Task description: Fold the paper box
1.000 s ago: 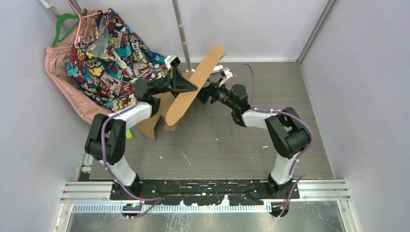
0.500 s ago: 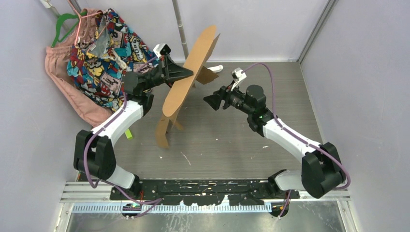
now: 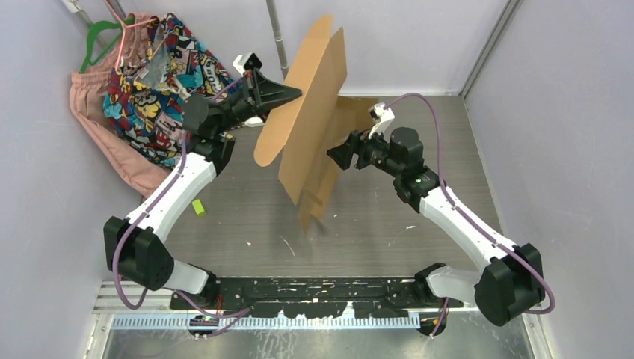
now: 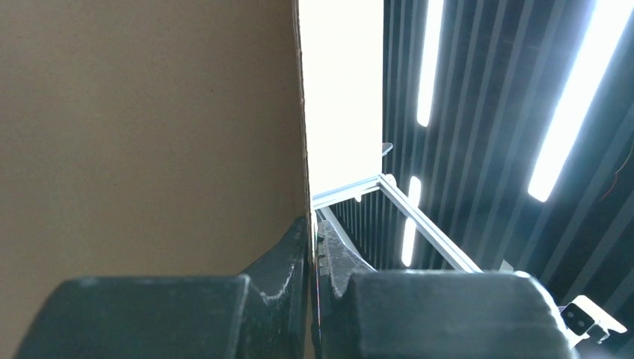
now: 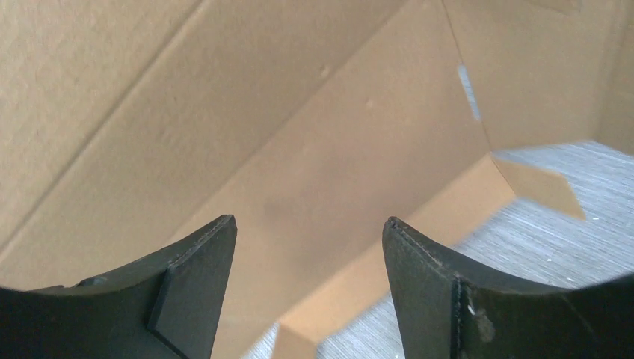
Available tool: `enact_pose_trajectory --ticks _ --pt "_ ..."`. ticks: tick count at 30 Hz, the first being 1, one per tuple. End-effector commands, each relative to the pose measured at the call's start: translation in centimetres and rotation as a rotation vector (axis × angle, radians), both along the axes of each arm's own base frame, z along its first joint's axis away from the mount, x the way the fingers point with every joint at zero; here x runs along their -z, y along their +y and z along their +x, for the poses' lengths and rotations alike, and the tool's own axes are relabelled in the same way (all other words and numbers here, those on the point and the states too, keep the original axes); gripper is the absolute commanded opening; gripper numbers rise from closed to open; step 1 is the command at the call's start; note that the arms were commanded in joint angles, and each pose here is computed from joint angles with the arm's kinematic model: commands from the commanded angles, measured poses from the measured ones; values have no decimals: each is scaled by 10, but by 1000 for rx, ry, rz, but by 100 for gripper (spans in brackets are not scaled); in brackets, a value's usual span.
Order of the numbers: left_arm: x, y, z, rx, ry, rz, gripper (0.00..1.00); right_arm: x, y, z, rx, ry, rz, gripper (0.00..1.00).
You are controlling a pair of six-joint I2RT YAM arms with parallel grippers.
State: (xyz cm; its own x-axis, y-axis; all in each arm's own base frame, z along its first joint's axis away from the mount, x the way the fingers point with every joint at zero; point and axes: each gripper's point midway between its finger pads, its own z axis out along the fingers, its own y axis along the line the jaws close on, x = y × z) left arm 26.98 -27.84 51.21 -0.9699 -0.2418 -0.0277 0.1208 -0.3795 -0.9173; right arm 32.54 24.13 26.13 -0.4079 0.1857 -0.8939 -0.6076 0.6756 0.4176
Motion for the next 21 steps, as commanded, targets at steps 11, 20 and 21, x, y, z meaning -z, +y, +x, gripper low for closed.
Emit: enact_pose_trajectory --ticks 11,20,21 --pt "59 -3 -26 -6 -91 274 7 -46 -81 16 236 3 89 77" --pt "87 -5 -31 30 -164 461 6 12 -146 54 502 196 185 77" --pt "91 -7 -33 41 -166 471 6 20 -152 58 526 214 187 77"
